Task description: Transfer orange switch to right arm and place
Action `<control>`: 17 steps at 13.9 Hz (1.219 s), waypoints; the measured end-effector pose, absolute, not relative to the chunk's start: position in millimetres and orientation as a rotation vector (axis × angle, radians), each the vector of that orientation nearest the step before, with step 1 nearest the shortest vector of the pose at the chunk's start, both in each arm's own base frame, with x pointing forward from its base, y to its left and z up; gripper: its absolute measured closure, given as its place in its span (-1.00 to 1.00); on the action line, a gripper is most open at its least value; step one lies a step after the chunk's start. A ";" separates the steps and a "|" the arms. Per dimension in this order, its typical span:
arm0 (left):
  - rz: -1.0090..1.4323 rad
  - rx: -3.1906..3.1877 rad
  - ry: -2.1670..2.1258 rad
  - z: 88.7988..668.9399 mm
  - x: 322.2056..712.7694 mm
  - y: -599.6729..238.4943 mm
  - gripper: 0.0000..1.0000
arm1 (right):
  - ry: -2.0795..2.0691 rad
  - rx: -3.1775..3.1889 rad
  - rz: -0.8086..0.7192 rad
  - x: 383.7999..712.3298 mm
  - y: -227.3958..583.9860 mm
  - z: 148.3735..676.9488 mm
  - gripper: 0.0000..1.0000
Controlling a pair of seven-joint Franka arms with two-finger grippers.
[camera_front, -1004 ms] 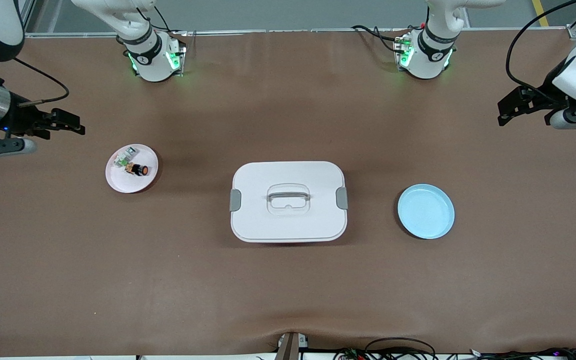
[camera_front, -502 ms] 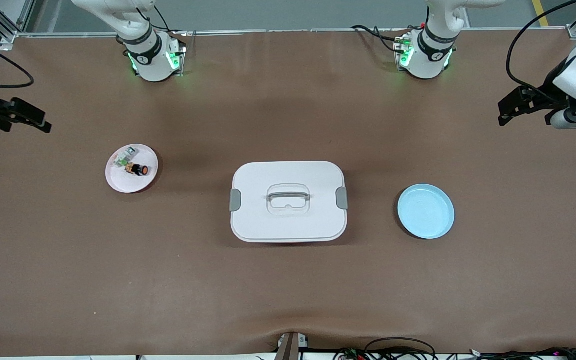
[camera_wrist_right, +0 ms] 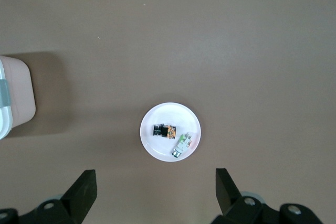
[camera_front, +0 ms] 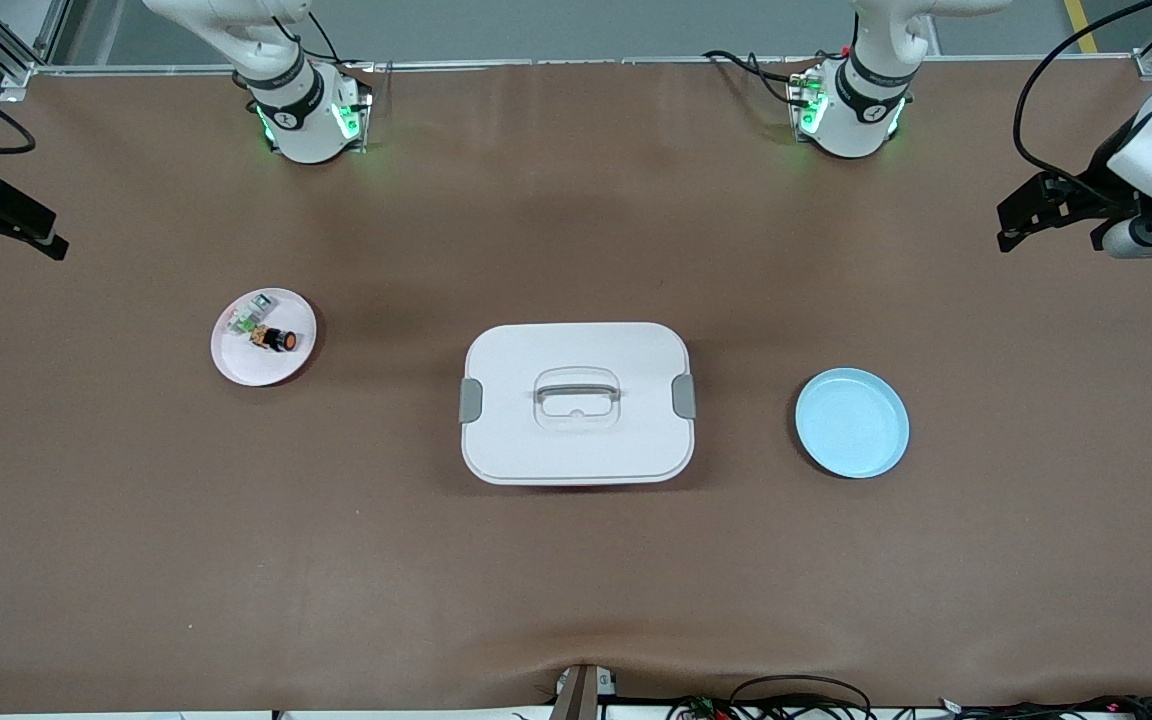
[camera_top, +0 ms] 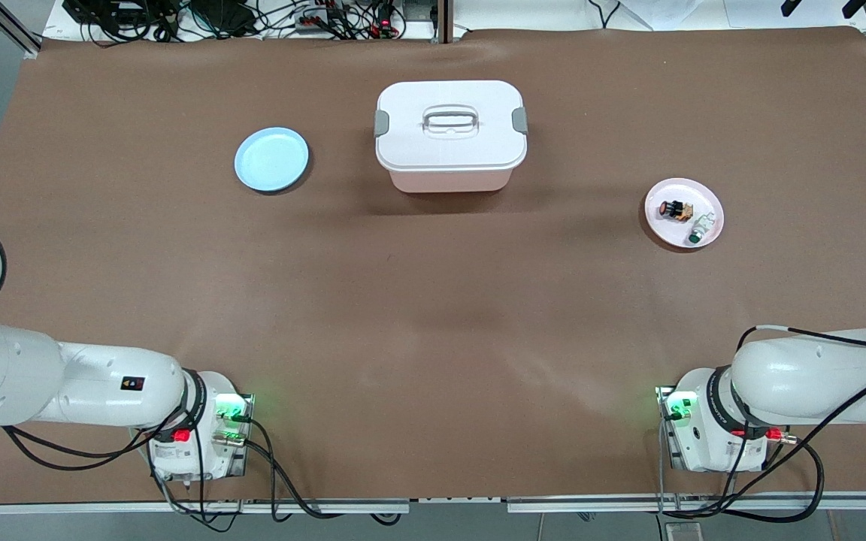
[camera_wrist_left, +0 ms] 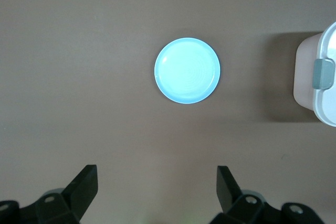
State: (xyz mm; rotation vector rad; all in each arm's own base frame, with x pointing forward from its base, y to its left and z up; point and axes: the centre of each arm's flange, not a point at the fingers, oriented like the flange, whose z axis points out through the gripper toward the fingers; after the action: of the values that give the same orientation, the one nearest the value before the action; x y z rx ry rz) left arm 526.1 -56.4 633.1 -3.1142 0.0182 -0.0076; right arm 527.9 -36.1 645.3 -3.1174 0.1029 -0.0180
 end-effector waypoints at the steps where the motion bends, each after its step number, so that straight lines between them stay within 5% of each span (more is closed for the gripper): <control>1: -0.007 -3.114 0.018 633.1 526.0 -56.4 -1.00 | 0.104 -3.118 -0.020 527.9 -36.4 646.3 -1.00; 17: -0.057 -3.114 0.109 648.8 526.7 -53.7 -1.00 | 0.069 -3.120 0.015 553.8 -26.9 669.9 -1.00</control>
State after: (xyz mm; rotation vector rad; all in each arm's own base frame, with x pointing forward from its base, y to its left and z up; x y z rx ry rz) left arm 526.7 -53.7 648.8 -3.1141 0.1093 -0.0566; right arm 553.8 -26.9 669.9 -3.1201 0.0688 0.0149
